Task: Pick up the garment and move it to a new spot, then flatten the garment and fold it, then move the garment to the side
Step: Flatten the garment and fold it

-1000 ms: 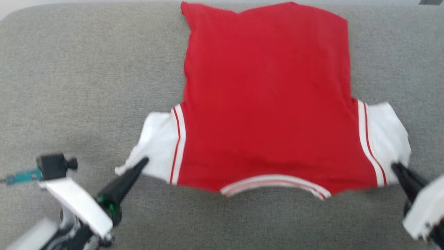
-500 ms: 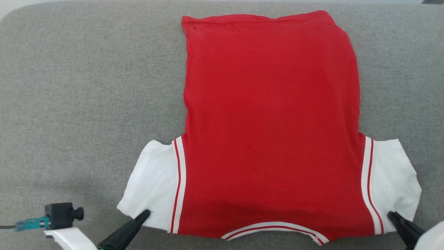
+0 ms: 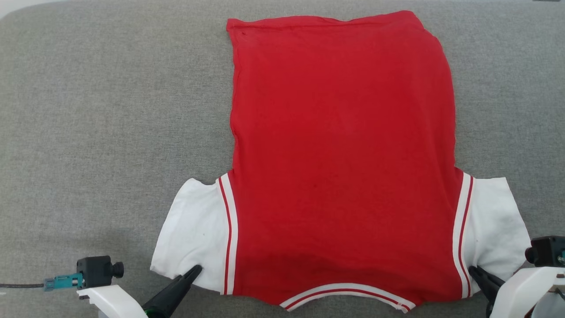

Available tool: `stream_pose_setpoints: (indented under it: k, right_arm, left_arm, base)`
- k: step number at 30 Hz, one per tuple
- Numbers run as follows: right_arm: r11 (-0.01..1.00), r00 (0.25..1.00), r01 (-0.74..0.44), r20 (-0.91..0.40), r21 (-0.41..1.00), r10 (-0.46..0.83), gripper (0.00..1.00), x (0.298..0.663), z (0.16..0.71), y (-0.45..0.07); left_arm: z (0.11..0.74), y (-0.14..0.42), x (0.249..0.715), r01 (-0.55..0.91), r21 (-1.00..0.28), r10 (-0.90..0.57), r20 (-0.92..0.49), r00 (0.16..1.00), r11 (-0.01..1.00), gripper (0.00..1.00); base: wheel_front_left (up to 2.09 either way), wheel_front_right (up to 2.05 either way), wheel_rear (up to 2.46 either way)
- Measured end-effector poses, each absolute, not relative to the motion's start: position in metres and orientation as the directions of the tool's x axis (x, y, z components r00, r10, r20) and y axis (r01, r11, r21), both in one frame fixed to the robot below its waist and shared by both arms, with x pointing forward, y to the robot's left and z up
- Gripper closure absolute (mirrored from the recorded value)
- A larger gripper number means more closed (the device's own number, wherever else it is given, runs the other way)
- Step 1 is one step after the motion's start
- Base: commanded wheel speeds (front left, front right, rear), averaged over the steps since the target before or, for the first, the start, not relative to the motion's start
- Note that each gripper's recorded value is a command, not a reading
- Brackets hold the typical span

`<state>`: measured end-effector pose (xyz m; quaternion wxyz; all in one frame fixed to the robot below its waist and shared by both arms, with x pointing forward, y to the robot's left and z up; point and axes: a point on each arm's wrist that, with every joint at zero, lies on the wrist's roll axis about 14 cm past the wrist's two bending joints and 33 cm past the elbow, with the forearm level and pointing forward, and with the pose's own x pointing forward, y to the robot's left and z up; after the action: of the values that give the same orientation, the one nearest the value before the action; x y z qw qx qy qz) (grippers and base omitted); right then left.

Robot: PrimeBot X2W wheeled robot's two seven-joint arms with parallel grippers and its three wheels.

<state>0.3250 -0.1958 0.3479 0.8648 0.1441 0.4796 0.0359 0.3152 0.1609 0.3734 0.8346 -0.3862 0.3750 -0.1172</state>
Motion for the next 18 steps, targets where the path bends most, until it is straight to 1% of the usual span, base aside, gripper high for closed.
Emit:
stream_pose_setpoints:
  k: [2,3,4,5,7,9,12,16,18]
  right_arm:
    - [0.960,0.543,0.059,-0.816,0.272,0.198,1.00,0.328,0.347,-0.196]
    - [0.960,0.543,0.059,-0.816,0.272,0.198,0.56,0.328,0.347,-0.196]
    - [0.964,0.551,0.049,-0.812,0.261,0.192,0.03,0.330,0.347,-0.197]
    - [0.967,0.557,0.043,-0.809,0.252,0.186,0.00,0.331,0.347,-0.198]
    - [0.972,0.572,0.025,-0.801,0.235,0.179,0.00,0.336,0.351,-0.200]
    - [0.974,0.603,0.006,-0.778,0.226,0.176,0.00,0.346,0.363,-0.201]
    - [0.985,0.665,0.000,-0.735,0.175,0.131,0.00,0.367,0.392,-0.222]
    - [0.993,0.760,-0.046,-0.642,0.106,0.104,0.00,0.410,0.445,-0.235]
    - [0.995,0.790,-0.067,-0.606,0.077,0.100,0.00,0.435,0.464,-0.237]
  left_arm:
    - [0.372,0.161,0.316,-0.099,-0.734,-0.484,-0.536,0.691,0.672,1.00]
    - [0.372,0.161,0.316,-0.099,-0.734,-0.484,-0.536,0.691,0.672,1.00]
    - [0.372,0.160,0.316,-0.100,-0.734,-0.484,-0.536,0.692,0.671,1.00]
    - [0.372,0.161,0.316,-0.101,-0.734,-0.483,-0.537,0.692,0.672,1.00]
    - [0.372,0.160,0.317,-0.100,-0.735,-0.482,-0.534,0.694,0.670,1.00]
    - [0.374,0.159,0.318,-0.094,-0.738,-0.485,-0.527,0.698,0.668,1.00]
    - [0.379,0.159,0.319,-0.083,-0.741,-0.485,-0.516,0.706,0.666,1.00]
    - [0.385,0.156,0.322,-0.062,-0.750,-0.493,-0.493,0.717,0.659,1.00]
    - [0.388,0.154,0.325,-0.051,-0.752,-0.497,-0.483,0.721,0.657,1.00]
  base:
    - [0.00,0.00,0.00]
    - [0.00,0.00,0.00]
    - [0.00,0.00,0.00]
    - [0.00,0.00,0.00]
    - [0.00,0.00,0.00]
    - [0.00,0.00,0.00]
    - [0.00,0.00,0.00]
    - [0.00,0.00,0.00]
    - [0.00,0.00,0.00]
